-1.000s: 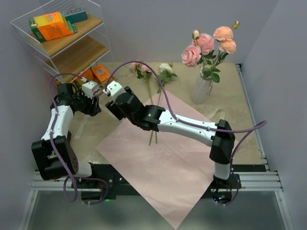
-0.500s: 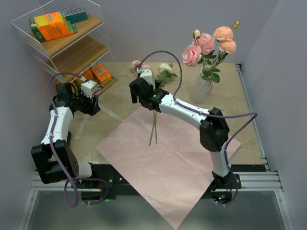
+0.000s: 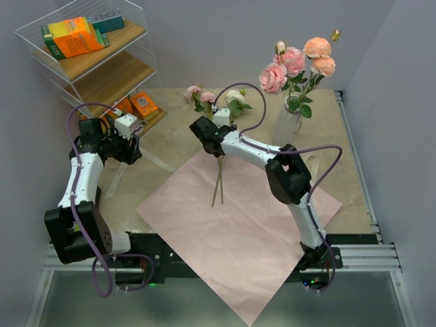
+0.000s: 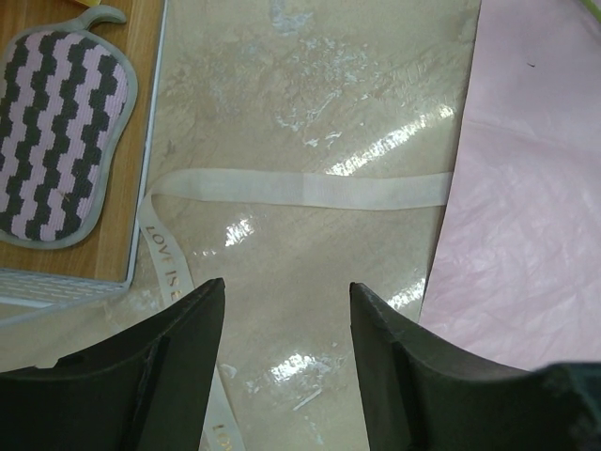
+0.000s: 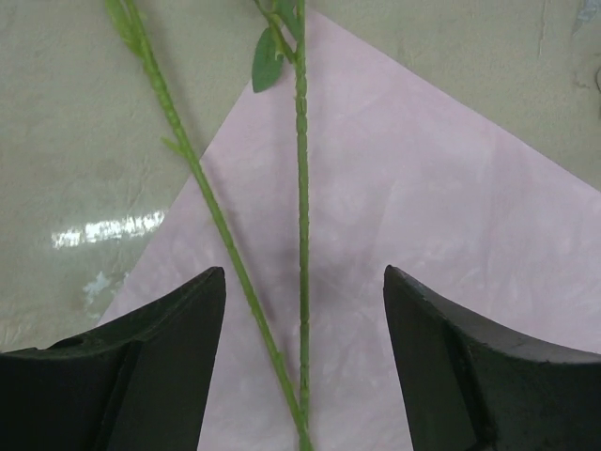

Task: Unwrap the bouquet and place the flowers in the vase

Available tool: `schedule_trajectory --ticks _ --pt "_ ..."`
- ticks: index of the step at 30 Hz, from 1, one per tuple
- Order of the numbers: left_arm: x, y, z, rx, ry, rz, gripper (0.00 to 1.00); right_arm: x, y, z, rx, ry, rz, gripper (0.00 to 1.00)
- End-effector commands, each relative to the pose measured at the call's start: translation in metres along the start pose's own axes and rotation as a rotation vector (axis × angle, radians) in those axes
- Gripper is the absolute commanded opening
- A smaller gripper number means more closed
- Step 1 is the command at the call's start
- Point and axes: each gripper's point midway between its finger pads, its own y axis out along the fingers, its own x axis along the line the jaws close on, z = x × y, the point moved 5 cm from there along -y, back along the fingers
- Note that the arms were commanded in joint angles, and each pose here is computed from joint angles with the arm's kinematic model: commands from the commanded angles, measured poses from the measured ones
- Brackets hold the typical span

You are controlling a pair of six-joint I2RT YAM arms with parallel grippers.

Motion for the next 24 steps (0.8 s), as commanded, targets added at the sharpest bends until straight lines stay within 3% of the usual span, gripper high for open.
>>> schedule_trajectory --ticks 1,13,24 --pt "0.004 -0.004 -0.002 -0.021 0.041 -0.024 0.61 0.003 0.01 -0.028 -0.064 0.111 0.039 0.71" --pt "0.007 0.002 0.009 0.001 0.049 -0.044 0.61 0.02 0.048 -0.023 -0.029 0.116 0.049 0.65" --pt "0.011 0.005 0.014 0.016 0.051 -0.052 0.6 0.0 0.063 -0.026 -0.018 0.137 0.088 0.64"
